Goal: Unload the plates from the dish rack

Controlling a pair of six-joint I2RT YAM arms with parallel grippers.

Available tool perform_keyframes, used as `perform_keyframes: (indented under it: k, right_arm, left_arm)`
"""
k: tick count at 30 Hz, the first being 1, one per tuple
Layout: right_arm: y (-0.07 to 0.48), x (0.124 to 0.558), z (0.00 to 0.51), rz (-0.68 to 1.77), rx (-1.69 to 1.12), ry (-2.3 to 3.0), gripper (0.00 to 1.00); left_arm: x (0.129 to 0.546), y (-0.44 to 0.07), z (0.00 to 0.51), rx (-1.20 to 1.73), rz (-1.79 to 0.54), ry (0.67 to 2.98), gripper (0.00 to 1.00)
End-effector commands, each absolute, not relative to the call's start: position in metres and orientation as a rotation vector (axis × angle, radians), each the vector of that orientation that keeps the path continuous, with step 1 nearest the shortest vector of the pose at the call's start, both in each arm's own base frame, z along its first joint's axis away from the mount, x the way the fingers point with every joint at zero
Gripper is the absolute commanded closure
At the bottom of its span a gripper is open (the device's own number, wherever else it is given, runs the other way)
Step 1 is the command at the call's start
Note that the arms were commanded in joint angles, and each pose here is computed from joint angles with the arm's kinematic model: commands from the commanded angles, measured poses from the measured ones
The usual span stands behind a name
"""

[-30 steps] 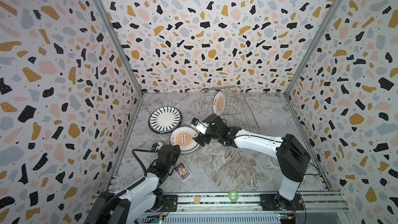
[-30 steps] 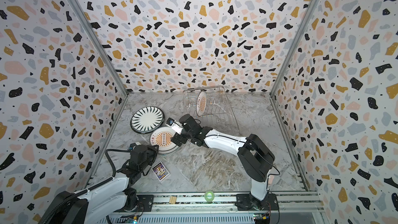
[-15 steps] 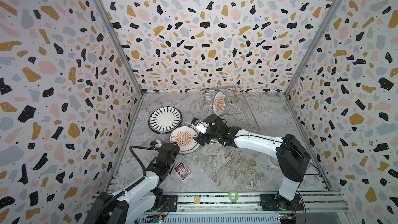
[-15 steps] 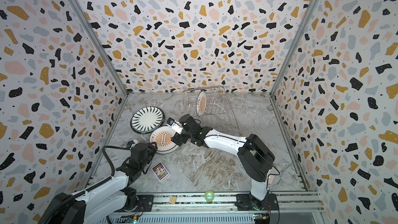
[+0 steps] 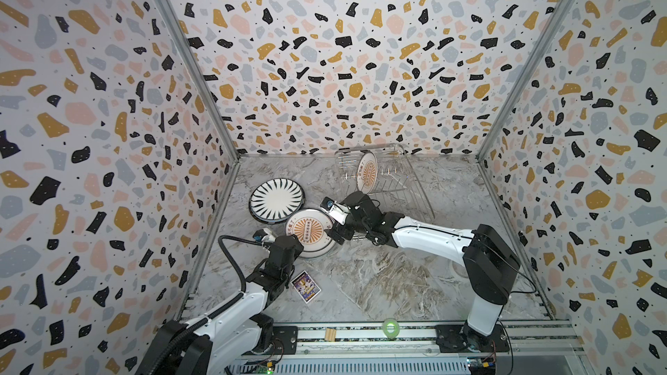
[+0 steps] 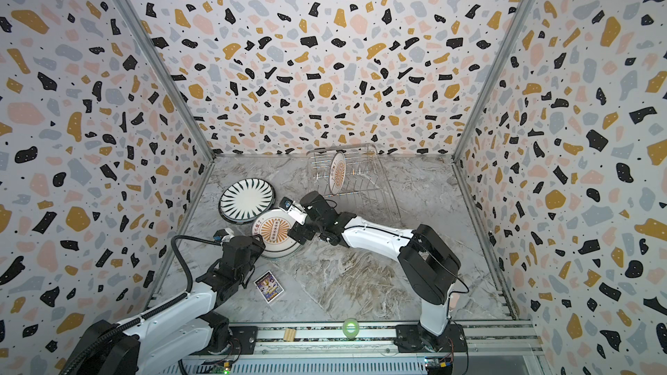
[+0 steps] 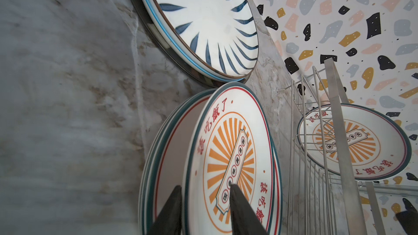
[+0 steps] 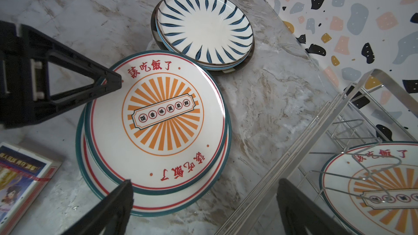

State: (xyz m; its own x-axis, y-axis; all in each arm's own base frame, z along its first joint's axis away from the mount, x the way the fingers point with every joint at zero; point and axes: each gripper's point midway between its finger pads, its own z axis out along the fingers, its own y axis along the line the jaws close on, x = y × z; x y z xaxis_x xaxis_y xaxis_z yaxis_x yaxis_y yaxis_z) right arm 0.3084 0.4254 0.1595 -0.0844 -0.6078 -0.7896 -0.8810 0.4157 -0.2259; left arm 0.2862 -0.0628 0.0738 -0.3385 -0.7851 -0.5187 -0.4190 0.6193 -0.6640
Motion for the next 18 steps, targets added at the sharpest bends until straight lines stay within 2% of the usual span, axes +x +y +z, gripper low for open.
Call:
perform_keyframes:
  k: [1, 9, 12, 18]
  right_arm:
    - [0.428, 0.311, 0.173, 0.37, -1.281, 1.766, 0.0]
    - [0.427, 0.311, 0.174, 0.369, -1.277, 1.764, 0.0]
    - [0.425, 0.314, 0.178, 0.356, -1.256, 1.762, 0.0]
    - [0.423, 0.311, 0.19, 0.372, -1.226, 1.737, 0.0]
  left_arm:
    - [0.29, -0.06, 0.081, -0.935, -0.489, 1.951, 0.63]
    - [0.287, -0.057, 0.077, -0.939, -0.473, 1.951, 0.61]
    - [0.288, -0.061, 0.08, -0.911, -0.48, 1.956, 0.5]
    - [0.285, -0.056, 0.08, -0.923, -0.452, 1.948, 0.49]
